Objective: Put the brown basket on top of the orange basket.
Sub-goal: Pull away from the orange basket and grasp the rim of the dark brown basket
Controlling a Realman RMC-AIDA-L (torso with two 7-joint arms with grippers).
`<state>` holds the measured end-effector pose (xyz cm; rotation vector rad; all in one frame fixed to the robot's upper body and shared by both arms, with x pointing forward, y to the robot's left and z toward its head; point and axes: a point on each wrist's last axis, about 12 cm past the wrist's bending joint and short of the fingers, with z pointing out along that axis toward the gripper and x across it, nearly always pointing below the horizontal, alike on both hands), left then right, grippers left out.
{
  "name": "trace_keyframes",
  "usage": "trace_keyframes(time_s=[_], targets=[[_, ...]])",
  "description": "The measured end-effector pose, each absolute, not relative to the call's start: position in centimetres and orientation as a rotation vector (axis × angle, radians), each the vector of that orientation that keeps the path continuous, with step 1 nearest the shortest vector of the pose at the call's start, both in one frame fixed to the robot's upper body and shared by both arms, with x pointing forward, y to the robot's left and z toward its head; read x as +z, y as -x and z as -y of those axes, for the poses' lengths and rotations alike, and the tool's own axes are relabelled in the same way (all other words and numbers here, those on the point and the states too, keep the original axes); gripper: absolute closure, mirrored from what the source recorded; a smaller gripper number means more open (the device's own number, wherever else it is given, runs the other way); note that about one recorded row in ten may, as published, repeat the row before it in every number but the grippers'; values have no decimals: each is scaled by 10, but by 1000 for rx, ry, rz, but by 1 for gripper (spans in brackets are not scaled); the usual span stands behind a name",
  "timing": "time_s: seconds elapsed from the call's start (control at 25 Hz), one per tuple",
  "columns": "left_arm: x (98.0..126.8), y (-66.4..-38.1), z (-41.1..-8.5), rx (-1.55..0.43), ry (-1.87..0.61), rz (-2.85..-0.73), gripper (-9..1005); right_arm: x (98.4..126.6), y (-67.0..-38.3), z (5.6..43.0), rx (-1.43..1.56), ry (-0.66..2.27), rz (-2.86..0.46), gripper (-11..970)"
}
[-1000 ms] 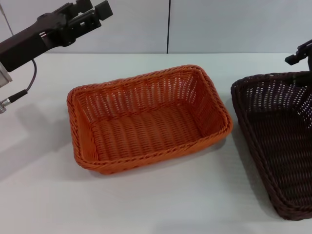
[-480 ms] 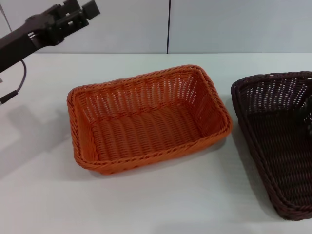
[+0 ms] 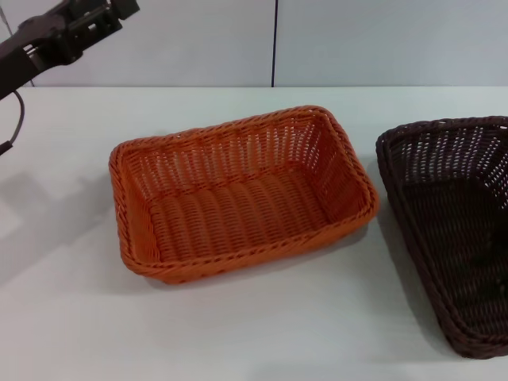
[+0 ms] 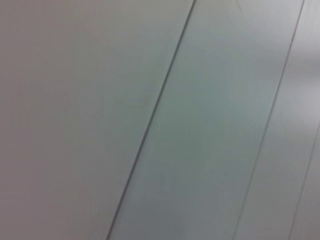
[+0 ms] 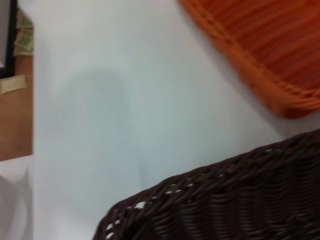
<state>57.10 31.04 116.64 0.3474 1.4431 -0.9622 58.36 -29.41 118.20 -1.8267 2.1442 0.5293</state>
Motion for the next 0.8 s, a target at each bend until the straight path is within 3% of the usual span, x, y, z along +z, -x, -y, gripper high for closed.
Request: trace_keyframes(time_s=[0.44, 0.8], targets=[[1168, -571, -320, -934, -313, -1430, 149, 1162, -568, 272, 606, 1955, -2176, 550], [1165, -566, -324, -933, -302, -1436, 149, 1171, -562, 249, 658, 2045, -2096, 547]])
